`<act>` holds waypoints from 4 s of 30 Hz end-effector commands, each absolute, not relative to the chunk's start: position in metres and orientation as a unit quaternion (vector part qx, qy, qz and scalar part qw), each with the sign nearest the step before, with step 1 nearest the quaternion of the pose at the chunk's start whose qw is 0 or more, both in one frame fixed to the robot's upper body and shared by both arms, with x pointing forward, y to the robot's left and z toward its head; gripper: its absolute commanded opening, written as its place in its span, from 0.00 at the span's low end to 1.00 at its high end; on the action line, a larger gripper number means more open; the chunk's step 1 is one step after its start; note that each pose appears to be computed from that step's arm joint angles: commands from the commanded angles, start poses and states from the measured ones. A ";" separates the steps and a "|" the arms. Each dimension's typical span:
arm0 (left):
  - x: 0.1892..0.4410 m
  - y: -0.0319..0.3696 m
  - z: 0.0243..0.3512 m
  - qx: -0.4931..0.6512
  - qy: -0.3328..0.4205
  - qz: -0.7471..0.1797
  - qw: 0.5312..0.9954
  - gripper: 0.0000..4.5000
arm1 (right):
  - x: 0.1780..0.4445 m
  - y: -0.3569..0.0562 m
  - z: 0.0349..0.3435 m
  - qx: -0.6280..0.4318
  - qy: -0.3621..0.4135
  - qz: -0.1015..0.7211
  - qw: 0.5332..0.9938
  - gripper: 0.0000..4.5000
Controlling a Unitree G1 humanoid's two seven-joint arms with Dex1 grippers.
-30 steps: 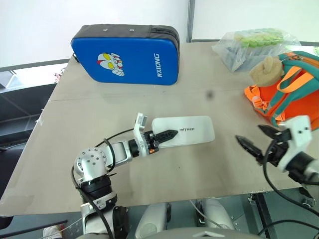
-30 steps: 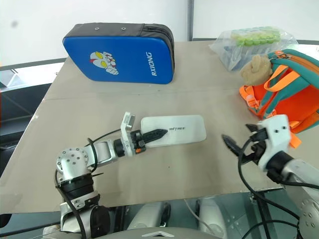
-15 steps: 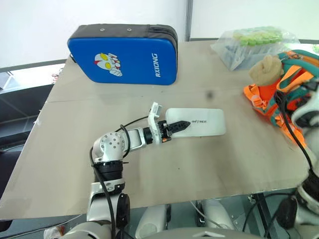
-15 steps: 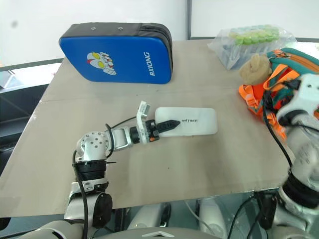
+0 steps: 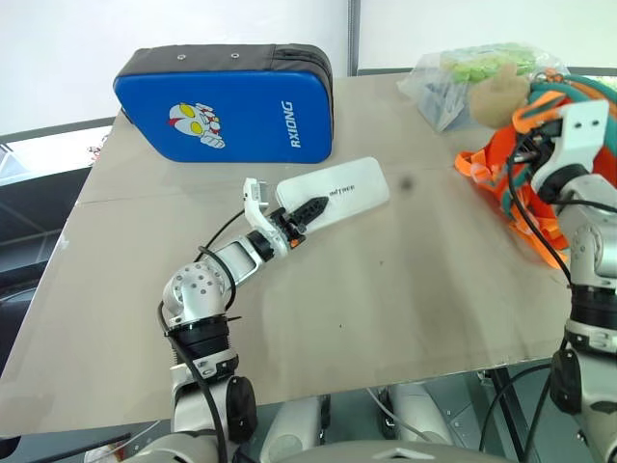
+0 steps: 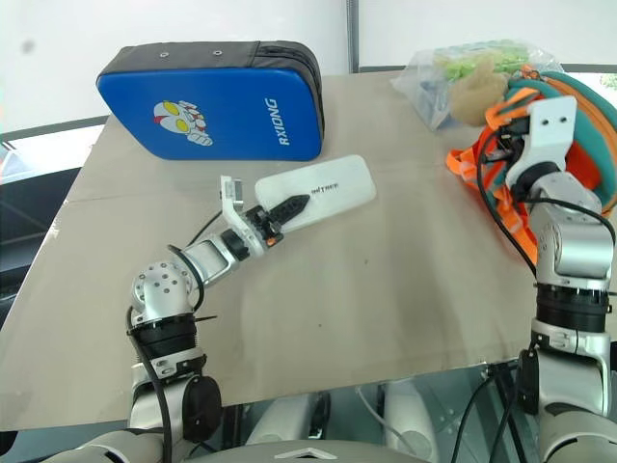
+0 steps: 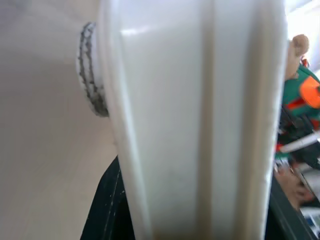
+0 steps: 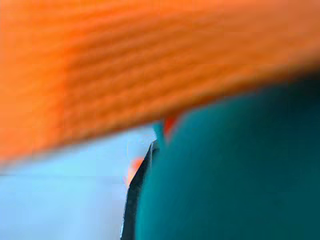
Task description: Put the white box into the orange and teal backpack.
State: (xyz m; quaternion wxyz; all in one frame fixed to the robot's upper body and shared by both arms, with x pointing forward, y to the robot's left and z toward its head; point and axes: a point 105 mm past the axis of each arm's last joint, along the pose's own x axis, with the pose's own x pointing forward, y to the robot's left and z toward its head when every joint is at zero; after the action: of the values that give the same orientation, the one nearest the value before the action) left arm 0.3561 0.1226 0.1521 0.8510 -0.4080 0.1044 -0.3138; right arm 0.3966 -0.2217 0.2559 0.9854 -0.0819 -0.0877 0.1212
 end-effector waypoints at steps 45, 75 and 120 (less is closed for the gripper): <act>0.278 0.113 0.253 0.120 -0.096 -0.632 0.760 0.24 | 0.287 -0.088 0.256 -0.058 -0.013 0.649 0.758 0.01; 0.262 0.138 0.261 -0.182 0.094 -0.649 0.733 0.98 | 0.281 -0.084 0.236 -0.046 0.015 0.614 0.788 0.00; 0.312 0.186 0.071 -0.325 0.264 -0.261 0.870 0.00 | 0.351 -0.179 0.317 0.230 -0.150 0.291 0.916 0.00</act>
State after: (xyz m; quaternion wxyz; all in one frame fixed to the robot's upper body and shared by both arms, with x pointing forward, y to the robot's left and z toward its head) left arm 0.3061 0.1640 0.0959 0.8417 -0.3464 0.2357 -0.3405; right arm 0.3556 -0.1272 0.2688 0.9063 0.2061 -0.0342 0.3675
